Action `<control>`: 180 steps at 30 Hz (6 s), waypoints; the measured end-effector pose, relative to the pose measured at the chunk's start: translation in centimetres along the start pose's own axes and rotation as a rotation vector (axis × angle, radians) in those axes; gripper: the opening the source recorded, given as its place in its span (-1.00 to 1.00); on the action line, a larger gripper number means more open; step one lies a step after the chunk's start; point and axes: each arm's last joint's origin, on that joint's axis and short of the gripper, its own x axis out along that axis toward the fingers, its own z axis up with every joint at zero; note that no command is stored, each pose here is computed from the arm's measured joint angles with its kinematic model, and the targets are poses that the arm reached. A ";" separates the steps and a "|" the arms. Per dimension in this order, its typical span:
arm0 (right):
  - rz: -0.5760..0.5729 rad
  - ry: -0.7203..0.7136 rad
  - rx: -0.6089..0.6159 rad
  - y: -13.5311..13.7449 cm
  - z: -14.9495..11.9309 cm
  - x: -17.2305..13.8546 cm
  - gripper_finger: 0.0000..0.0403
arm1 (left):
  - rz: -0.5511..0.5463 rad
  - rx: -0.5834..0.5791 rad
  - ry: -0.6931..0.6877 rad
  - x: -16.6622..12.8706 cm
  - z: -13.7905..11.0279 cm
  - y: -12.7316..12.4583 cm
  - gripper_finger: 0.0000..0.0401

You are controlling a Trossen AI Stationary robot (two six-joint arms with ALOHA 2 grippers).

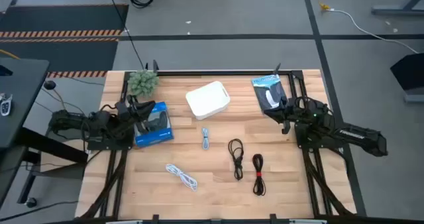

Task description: Pick and place USB-C Cables

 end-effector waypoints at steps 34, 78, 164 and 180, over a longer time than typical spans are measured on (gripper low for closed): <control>0.000 0.000 0.000 0.0 0.0 0.0 -0.85 | 0.000 0.000 0.000 0.0 0.0 0.0 -0.78; -0.082 -0.559 0.613 0.3 3.6 -0.9 -0.85 | 0.000 0.000 0.000 0.0 0.0 0.0 -0.78; -0.269 -0.167 0.398 2.5 16.3 -1.7 -0.97 | 0.000 0.000 0.000 0.0 0.0 0.0 -0.78; -0.243 -0.299 0.242 5.3 19.8 -2.2 -0.98 | 0.000 0.000 0.000 0.0 0.0 0.0 -0.78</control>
